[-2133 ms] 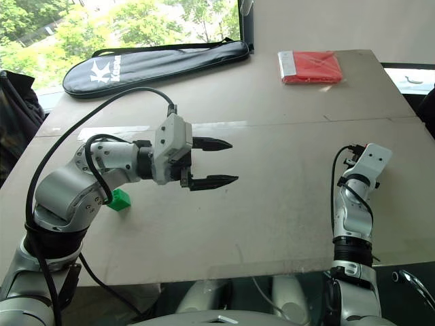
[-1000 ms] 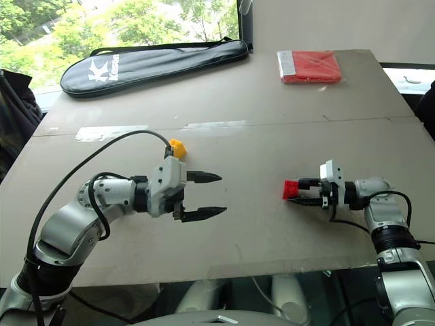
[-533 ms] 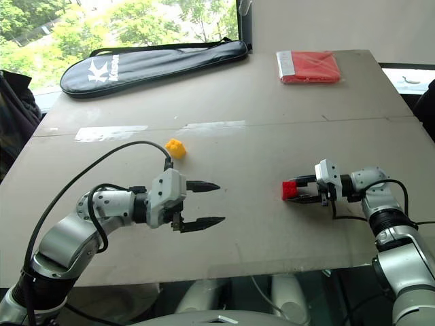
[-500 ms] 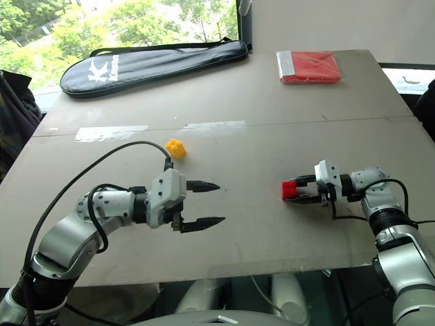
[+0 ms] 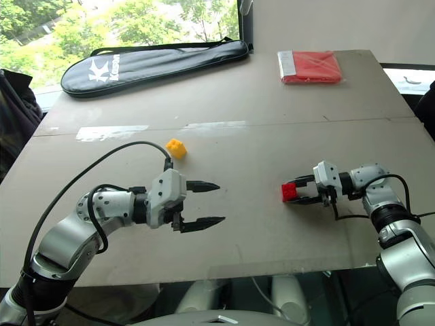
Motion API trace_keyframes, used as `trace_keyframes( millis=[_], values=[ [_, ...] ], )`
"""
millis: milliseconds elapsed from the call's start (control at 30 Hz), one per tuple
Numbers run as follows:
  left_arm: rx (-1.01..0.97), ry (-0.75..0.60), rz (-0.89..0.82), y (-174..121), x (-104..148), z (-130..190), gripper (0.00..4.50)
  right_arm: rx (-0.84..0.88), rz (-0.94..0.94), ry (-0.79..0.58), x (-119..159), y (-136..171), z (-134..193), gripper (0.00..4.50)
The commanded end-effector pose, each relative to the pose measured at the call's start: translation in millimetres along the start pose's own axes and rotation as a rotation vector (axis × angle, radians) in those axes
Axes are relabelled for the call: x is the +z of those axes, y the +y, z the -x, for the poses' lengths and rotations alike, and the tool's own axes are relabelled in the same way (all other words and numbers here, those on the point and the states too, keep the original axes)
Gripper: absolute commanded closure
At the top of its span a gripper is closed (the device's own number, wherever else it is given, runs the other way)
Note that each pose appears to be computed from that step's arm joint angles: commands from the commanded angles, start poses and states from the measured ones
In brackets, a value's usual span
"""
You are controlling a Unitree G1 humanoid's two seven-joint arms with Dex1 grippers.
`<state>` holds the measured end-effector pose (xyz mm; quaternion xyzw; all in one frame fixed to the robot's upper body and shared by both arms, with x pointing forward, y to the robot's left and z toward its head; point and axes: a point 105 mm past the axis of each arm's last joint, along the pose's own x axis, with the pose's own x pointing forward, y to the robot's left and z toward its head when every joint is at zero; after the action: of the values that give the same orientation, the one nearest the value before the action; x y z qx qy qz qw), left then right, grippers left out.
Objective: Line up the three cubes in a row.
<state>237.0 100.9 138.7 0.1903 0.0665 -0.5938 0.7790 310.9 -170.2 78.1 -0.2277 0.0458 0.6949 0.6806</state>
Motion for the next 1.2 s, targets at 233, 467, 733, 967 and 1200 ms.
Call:
trace_keyframes(
  millis=[233,467,733,967,1200],
  values=[
    [-0.005,-0.026,-0.044,-2,10,0,0.68,0.02,-0.01,0.048,-5,-4,3,0.04],
    [-0.005,-0.024,-0.042,-3,10,0,0.68,-0.057,-0.074,0.07,-10,-13,8,0.04],
    [-0.014,-0.025,-0.044,-2,10,-1,0.68,-0.134,-0.091,0.111,-17,-17,15,0.04],
    [-0.011,-0.027,-0.044,0,10,-2,0.68,-0.171,-0.102,0.122,-20,-21,16,0.04],
    [-0.013,-0.028,-0.045,1,10,-2,0.68,-0.183,-0.097,0.139,-22,-22,17,0.04]
  ],
)
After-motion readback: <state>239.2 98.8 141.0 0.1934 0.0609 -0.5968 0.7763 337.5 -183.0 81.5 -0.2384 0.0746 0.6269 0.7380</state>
